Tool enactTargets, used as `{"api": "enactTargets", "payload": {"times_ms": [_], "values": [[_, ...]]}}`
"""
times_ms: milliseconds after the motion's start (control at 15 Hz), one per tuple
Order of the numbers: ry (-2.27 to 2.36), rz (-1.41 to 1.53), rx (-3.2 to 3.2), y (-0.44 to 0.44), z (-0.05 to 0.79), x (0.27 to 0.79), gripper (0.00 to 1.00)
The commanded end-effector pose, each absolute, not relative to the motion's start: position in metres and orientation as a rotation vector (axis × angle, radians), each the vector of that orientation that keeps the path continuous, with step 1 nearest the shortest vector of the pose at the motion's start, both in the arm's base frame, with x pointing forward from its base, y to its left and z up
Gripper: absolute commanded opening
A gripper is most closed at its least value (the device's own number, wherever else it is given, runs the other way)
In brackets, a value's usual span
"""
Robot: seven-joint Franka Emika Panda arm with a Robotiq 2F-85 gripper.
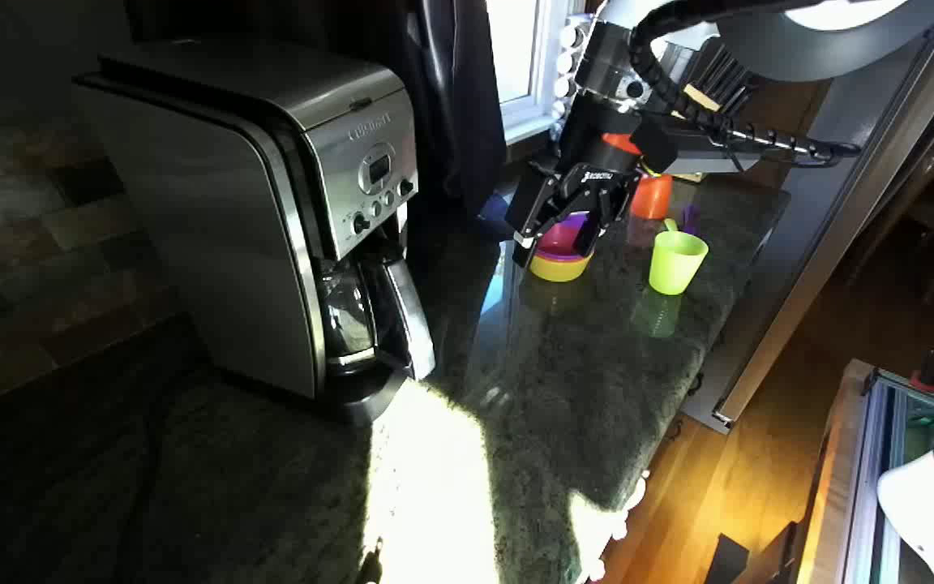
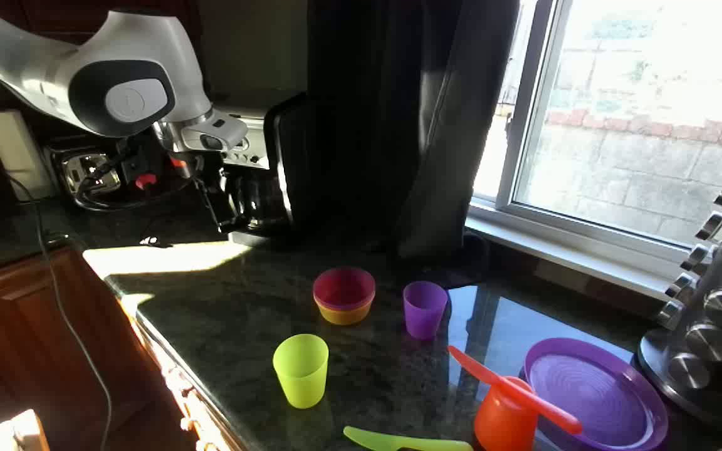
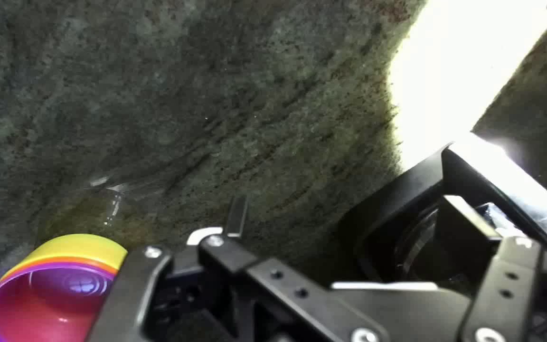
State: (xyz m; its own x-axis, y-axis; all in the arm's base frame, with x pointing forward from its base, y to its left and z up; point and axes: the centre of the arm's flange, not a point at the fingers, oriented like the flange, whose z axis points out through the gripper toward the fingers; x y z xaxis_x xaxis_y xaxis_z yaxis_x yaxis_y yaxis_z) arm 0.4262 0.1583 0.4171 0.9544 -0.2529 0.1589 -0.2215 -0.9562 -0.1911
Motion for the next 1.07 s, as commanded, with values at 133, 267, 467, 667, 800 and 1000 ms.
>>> {"api": "enactTargets", "payload": {"times_ms": [133,267,467,667,800,1000], "values": [[0.359,-0.271,-2.935,0.158,0.417,0.426,1.00],[0.449,-0.263,-2.908,0.148,0.418,0.435,1.00],[0.696,-0.252,-2.820,0.105,0.430,0.445,1.00],[0.907,-0.241,-2.734,0.055,0.438,0.445,1.00],[1.052,-0.225,-2.685,0.020,0.441,0.445,1.00],[1.263,-0.166,-2.606,-0.032,0.443,0.445,1.00]]}}
